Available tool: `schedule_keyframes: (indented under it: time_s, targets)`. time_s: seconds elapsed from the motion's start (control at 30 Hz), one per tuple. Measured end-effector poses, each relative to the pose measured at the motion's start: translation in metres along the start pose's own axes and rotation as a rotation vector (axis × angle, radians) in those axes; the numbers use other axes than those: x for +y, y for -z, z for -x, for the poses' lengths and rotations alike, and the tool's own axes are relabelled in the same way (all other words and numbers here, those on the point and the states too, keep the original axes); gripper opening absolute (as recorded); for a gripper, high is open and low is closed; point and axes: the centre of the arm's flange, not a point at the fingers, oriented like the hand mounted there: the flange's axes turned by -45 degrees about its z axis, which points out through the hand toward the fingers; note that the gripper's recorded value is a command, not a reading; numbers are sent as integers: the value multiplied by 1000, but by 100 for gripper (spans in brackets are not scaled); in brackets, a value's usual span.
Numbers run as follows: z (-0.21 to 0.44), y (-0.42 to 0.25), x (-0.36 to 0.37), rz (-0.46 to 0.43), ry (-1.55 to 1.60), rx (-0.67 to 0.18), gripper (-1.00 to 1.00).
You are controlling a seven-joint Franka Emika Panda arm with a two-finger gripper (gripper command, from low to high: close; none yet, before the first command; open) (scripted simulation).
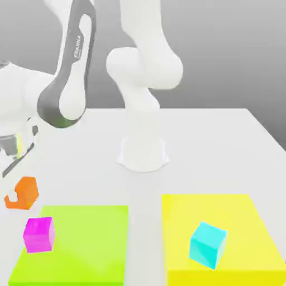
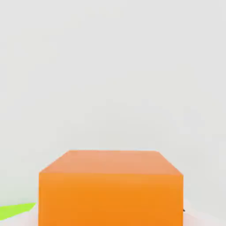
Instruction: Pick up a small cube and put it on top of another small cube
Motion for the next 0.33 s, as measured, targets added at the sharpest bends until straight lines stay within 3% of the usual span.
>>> schedule_keyframes:
  time_s: [0.1,0.2,0.23,0.33]
  targets:
    - [44,21,-40,3,86,3,-100]
    - [30,-13,-37,4,51,4,-100]
    - [30,-22,-36,4,50,3,100]
    - [30,-22,-36,4,50,3,100]
